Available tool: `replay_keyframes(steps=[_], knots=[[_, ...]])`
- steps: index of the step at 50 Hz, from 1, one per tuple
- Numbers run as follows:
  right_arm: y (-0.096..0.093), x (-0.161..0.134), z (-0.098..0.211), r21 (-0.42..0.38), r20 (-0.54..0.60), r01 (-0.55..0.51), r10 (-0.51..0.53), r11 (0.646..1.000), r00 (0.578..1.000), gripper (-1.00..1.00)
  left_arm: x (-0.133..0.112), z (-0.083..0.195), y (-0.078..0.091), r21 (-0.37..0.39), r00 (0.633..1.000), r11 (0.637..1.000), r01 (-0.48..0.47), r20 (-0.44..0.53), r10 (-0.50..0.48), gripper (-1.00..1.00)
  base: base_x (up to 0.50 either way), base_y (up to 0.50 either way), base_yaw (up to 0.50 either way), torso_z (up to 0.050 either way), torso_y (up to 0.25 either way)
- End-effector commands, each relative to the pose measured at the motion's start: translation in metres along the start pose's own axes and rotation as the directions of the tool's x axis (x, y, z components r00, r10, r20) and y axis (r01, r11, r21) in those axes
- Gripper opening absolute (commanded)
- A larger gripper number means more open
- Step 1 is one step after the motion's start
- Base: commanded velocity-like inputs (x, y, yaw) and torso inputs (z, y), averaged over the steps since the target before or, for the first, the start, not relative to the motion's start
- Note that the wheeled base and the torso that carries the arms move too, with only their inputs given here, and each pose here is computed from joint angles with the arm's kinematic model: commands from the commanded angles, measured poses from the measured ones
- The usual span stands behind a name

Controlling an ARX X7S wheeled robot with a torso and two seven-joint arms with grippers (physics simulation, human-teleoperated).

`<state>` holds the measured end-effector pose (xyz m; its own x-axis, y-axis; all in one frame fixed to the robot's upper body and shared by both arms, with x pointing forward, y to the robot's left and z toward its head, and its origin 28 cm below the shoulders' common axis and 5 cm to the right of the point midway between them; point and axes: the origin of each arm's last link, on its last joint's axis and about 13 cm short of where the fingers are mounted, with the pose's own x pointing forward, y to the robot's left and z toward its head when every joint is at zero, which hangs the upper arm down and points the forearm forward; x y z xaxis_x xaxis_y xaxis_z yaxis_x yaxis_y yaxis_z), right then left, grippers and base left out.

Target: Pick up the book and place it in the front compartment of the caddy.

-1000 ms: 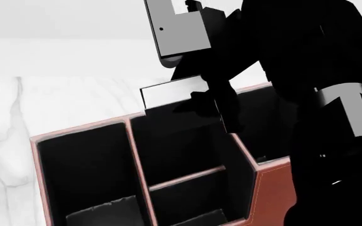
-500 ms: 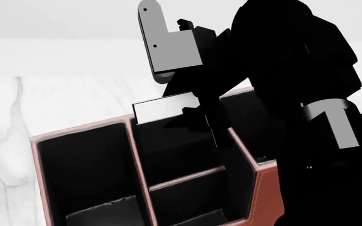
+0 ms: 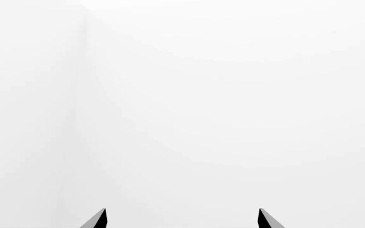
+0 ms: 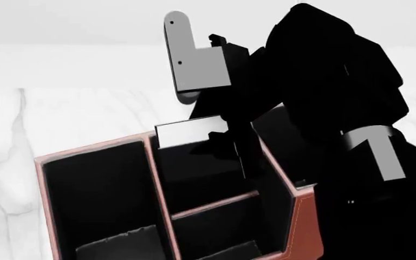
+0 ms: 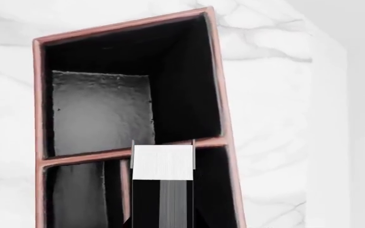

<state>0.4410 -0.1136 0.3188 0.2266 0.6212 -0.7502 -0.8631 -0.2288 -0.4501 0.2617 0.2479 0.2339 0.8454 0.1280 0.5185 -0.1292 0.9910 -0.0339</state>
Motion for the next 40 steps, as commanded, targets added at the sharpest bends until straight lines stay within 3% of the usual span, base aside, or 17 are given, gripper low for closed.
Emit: replay_keyframes(steps=[1,29,40], knots=[[0.000,0.002,0.000,0.019,0.035,0.042,-0.043,0.999,0.998,-1.00,0.000,0.000,0.000,-0.002,1.000,1.000,-0.002,-0.001,0.002,1.00,0.00,0.00,0.00,0.000,0.000],[0.008,0.016,-0.011,0.097,0.005,0.043,-0.043,0.994,0.999,-1.00,-0.001,0.000,0.002,-0.003,1.000,1.000,-0.007,-0.001,0.007,1.00,0.00,0.00,0.00,0.000,0.001],[0.008,0.018,-0.011,0.091,-0.014,0.059,-0.058,0.994,0.998,-1.00,0.000,0.000,0.001,-0.011,1.000,1.000,-0.008,0.003,0.008,1.00,0.00,0.00,0.00,0.000,0.001]])
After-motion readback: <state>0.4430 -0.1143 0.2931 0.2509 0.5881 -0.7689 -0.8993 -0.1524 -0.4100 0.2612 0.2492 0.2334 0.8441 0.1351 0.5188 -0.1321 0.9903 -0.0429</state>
